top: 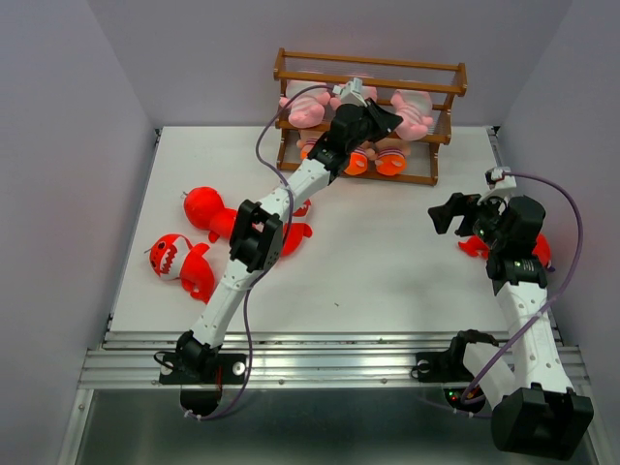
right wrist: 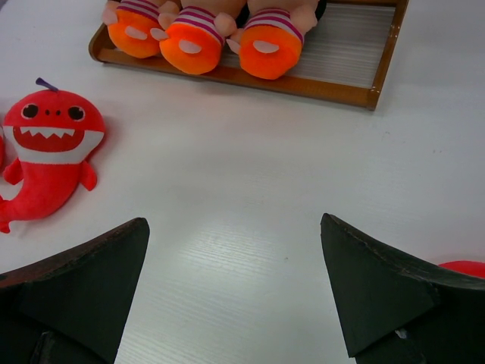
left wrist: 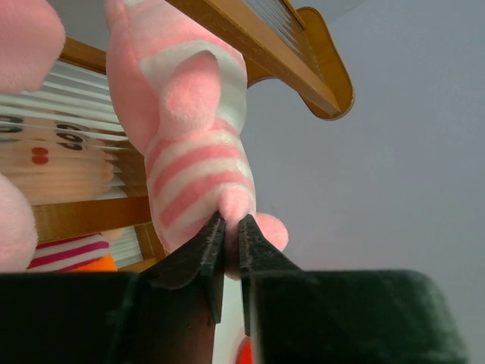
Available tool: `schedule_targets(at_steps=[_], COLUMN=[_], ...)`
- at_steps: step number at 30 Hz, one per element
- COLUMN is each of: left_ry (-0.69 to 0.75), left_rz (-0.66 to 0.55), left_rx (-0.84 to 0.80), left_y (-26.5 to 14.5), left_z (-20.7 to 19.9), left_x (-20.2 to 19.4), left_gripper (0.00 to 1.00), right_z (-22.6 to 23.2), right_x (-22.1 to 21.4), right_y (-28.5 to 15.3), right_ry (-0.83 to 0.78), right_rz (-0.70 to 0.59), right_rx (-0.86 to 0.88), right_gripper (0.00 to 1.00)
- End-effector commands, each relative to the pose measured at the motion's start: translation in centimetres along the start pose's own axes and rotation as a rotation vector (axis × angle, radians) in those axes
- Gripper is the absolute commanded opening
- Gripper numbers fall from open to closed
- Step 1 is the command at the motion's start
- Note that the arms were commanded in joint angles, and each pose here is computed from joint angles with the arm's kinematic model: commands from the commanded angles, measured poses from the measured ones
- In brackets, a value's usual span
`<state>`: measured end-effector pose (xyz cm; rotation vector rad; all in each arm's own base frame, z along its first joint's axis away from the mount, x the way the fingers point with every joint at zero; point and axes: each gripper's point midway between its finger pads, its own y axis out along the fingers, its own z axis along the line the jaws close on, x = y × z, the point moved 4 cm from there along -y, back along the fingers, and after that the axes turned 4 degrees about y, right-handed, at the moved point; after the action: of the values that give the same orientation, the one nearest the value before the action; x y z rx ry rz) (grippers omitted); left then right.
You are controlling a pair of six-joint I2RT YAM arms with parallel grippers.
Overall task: Place and organize the stuffed toys onto the shelf
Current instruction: Place the stuffed toy onto shelf
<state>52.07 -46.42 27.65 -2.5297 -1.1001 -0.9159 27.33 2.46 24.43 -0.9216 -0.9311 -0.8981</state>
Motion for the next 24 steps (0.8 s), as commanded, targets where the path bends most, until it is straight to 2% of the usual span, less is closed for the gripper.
schedule_targets(at_steps=[1,3,4,8,16,20,21,22,24], left_ry=[-0.002,-0.005,-0.006,-0.009,0.001,0.013,0.017,0.028,0.039], left_rz=[-0.091,-0.083,-0.08,-0.076,-0.063,-0.064,-0.063,-0.064,-0.068], left_rx=[-0.113,-0.116,-0.116,-0.119,-0.125,-0.125,-0.118,-0.121,-0.117], left_y=[-0.3,-0.3,-0.3,-0.4,-1.0,-1.4,-1.5,-1.6,-1.8], left_z=[-4.2,-4.1,-4.1,-4.3,-4.9,-5.3,-5.1,-5.4,-5.5], left_x=[3.0,2.9,2.7,2.9,3.1,3.5,3.4,3.6,3.8], left_gripper=[0.25,0.34,0.34,0.49,0.61,0.8,0.86,0.99,0.99], right_z=[0.1,0.0,0.0,-0.1,-0.1,-0.4,-0.4,-0.4,-0.4], right_x=[1.6,1.6,1.6,1.6,1.6,1.6,1.6,1.6,1.6], right_y=[-0.2,-0.2,-0.2,-0.2,-0.2,-0.3,-0.3,-0.3,-0.3], right_ry=[-0.051,-0.051,-0.05,-0.053,-0.053,-0.051,-0.053,-0.052,-0.054], right_rz=[-0.07,-0.069,-0.069,-0.07,-0.071,-0.073,-0.072,-0.074,-0.073], right_rx=[-0.002,-0.004,-0.004,-0.009,-0.013,-0.024,-0.022,-0.02,-0.02], right_gripper=[1.0,1.0,1.0,1.0,1.0,1.0,1.0,1.0,1.0])
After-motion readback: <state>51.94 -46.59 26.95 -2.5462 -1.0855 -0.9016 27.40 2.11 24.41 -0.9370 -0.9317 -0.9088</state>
